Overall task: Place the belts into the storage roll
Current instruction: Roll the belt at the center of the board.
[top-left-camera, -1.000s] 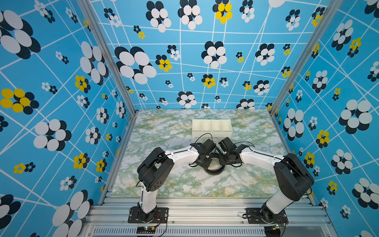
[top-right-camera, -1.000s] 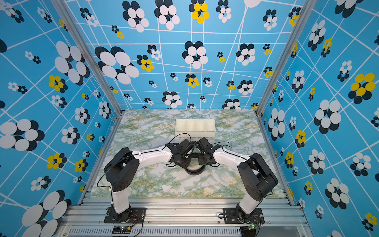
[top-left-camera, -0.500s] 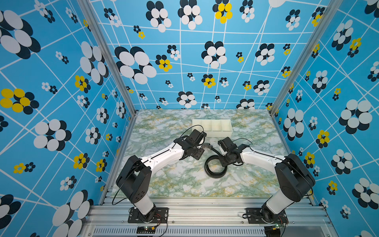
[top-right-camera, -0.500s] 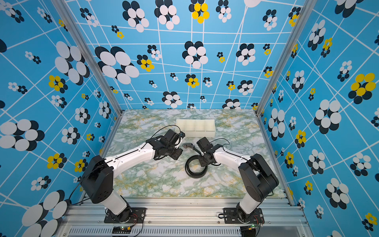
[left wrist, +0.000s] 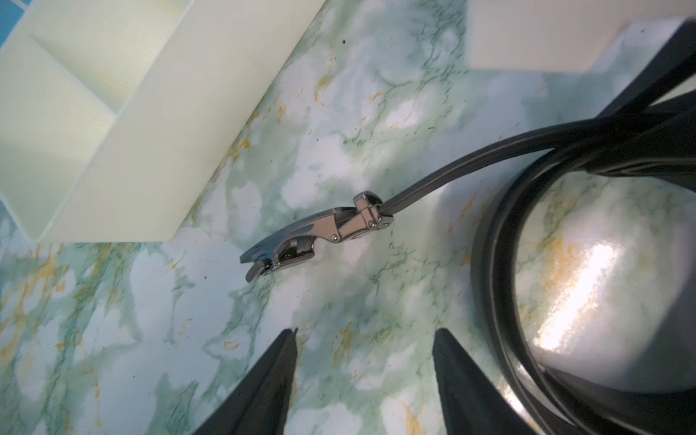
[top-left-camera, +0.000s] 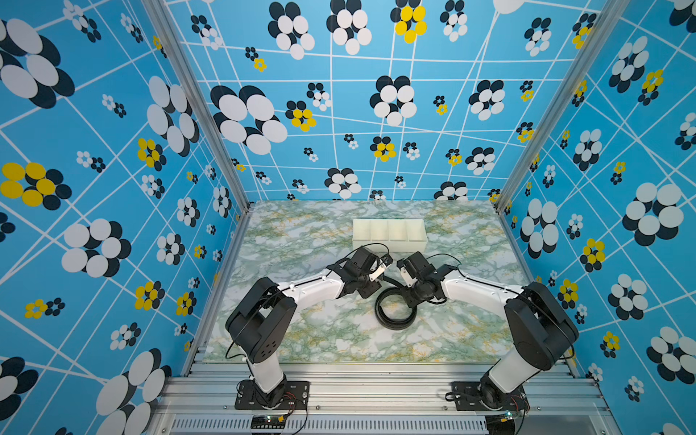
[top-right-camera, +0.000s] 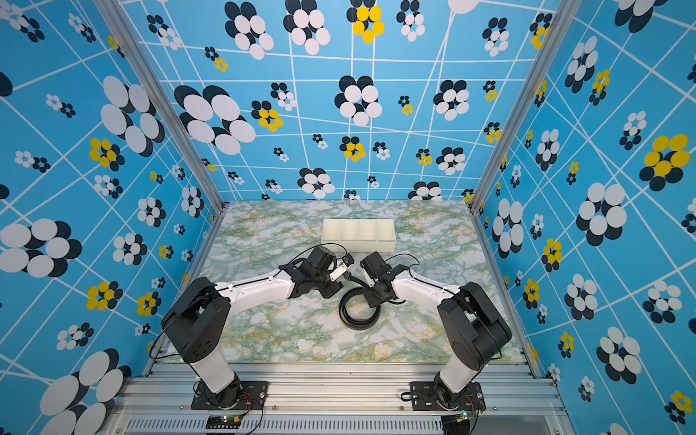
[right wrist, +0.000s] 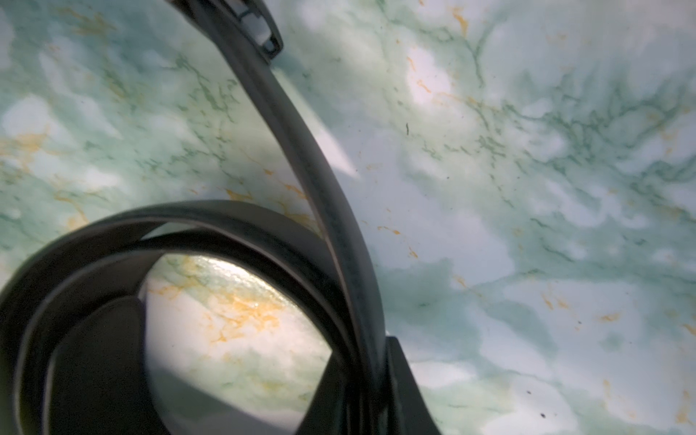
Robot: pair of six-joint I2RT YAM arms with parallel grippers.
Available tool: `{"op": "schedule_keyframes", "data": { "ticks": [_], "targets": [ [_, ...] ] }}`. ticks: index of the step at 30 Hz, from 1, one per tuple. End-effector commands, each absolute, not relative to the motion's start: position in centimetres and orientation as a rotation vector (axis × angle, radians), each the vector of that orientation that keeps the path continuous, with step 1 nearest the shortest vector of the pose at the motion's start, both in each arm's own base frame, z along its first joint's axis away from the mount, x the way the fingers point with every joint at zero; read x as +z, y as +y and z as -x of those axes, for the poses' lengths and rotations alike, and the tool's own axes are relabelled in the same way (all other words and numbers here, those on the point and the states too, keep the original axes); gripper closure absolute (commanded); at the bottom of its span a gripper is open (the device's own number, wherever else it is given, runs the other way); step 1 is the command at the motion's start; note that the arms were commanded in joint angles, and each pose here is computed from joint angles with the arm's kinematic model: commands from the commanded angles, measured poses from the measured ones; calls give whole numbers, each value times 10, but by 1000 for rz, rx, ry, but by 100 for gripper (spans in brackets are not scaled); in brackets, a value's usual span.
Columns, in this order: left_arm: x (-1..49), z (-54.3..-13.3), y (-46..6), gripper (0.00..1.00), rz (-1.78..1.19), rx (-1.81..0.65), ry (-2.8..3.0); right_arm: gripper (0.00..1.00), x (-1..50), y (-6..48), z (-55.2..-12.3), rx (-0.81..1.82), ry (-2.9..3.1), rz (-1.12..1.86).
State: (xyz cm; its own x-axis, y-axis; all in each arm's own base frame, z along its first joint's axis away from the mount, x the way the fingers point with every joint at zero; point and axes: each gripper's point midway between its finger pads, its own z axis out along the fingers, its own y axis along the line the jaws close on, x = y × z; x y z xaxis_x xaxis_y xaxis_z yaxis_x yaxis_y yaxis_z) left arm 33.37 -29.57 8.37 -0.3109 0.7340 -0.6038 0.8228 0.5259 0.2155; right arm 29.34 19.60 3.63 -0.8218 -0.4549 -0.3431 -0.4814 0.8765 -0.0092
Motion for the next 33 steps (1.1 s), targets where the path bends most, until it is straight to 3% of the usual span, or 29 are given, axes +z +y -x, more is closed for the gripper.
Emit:
{"op": "schedule_keyframes", "data": {
  "ticks": [1, 13, 18, 33],
  "targets": [
    [101, -328, -310, 35, -1361, -226, 1935, 83, 45, 203, -300, 152, 2669, 710],
    [79, -326, -325, 31, -1555, -350, 1859, 82, 46, 199, -303, 331, 2653, 608],
    [76, -344, -330, 31, -1549, -368, 1846, 82, 46, 201, -303, 388, 2645, 608],
    [54, -358, -335, 32, -1727, -505, 1871, 81, 44, 196, -304, 360, 2647, 621]
  ]
}}
